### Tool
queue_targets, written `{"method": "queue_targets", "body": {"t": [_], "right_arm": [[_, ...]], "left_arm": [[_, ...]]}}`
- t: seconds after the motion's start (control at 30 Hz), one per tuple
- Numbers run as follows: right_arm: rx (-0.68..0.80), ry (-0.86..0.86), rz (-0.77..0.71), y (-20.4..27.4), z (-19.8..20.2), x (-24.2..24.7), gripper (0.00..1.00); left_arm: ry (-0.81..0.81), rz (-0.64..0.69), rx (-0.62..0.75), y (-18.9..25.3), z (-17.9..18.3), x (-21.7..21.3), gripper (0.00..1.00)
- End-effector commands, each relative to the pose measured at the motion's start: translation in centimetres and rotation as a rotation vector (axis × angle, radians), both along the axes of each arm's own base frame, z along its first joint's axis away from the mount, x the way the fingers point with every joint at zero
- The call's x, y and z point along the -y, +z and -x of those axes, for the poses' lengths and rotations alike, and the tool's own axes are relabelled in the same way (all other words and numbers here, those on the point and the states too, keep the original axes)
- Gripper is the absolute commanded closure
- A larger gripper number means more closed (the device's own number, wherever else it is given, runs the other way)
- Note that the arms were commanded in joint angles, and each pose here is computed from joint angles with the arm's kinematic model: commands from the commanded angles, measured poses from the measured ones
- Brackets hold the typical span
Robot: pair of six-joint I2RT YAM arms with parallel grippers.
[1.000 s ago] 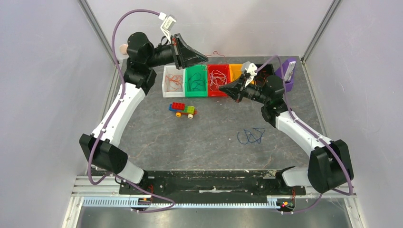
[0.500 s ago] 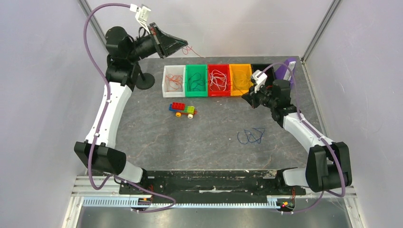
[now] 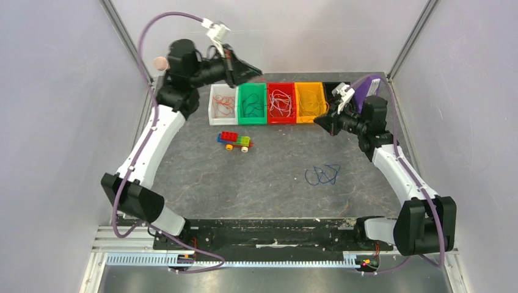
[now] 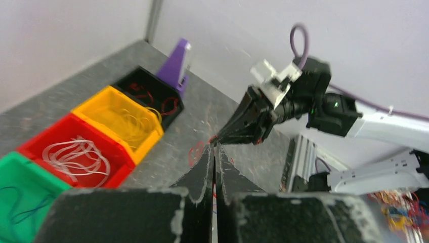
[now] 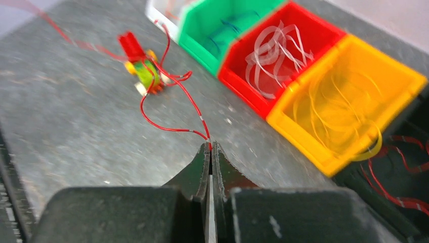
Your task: Untangle the cables
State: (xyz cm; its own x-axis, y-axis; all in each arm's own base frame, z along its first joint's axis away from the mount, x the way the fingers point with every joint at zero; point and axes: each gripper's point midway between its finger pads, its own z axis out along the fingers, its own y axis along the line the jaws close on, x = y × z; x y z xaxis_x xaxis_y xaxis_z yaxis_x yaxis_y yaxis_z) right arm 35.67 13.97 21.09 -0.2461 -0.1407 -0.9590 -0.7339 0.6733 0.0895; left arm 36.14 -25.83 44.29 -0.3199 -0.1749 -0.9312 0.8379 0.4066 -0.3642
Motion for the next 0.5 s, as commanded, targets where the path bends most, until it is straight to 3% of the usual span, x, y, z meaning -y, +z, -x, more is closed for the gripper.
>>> {"method": "queue_targets", "body": {"t": [0.0,0.13,0.3,0.47], "right_arm": [[0.102,0.171,-0.163,8.9,2.3,-4.3,1.00],[0.147,0.185,-0.265,13.7,2.9,-5.5,1.00],[0.152,0.109,-0.358,17.9,0.9,-3.0,1.00],[0.105,0.078,-0.320,15.6,0.0,-2.2,1.00]], "left_arm": [[-0.063,-0.120,-0.027,-4.8,0.2,5.4,0.98],[-0.129,-0.227,-0.129,-10.9,0.9,9.4,0.98],[-0.105,-0.318,-0.271,-17.9,0.1,10.0,0.98],[-0.154,-0.222,-0.271,-16.6,0.9,11.0,0.98]]}}
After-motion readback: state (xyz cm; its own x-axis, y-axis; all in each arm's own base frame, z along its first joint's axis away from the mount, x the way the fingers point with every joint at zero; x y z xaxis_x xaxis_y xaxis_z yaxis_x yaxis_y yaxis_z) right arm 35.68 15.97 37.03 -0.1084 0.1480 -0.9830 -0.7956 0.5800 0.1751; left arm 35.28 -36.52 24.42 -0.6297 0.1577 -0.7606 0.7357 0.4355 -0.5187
